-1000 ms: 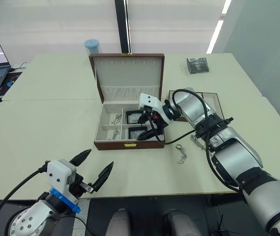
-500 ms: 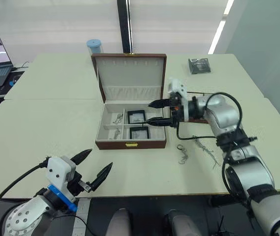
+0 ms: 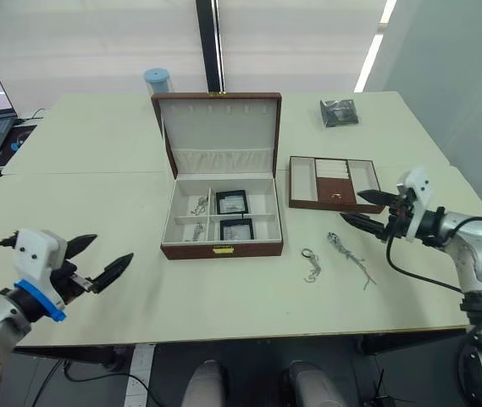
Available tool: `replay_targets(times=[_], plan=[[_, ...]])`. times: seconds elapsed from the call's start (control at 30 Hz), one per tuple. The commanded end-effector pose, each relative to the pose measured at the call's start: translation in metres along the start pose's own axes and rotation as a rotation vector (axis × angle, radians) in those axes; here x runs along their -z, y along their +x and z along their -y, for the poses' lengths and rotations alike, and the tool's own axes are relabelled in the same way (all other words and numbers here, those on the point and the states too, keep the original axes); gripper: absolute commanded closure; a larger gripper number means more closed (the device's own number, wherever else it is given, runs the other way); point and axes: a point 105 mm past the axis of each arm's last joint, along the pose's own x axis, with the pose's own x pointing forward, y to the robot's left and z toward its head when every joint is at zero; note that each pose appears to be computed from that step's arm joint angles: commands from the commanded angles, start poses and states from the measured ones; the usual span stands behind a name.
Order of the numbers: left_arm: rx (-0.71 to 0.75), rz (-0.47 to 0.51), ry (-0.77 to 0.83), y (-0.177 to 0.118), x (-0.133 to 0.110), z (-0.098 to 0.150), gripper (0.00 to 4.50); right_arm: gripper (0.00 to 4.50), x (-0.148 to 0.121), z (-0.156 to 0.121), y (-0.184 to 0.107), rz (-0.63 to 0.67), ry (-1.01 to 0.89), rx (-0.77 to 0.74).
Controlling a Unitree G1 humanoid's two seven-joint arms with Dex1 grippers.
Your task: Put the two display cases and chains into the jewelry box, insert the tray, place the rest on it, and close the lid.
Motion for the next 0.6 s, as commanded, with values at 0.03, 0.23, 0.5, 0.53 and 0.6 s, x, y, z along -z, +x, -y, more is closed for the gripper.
replay_targets(times=[0.03, 0.23, 0.5, 0.53, 0.6], plan=[[-0.045, -0.003, 0.034, -0.007, -0.008, -0.021, 0.00, 0.04, -0.009, 0.002, -0.020, 0.021, -0.065, 0.051], [-0.109, -0.022, 0.057, -0.018, -0.010, -0.047, 0.00, 0.04, 0.011, 0.016, -0.050, -0.051, -0.067, 0.156], [-0.150, -0.030, 0.063, -0.025, -0.010, -0.060, 0.00, 0.04, 0.031, 0.031, -0.070, -0.113, -0.072, 0.240], [-0.152, -0.031, 0.063, -0.025, -0.009, -0.060, 0.00, 0.04, 0.031, 0.032, -0.070, -0.111, -0.071, 0.243], [-0.155, -0.036, 0.063, -0.026, -0.008, -0.060, 0.00, 0.04, 0.032, 0.033, -0.070, -0.107, -0.070, 0.245]])
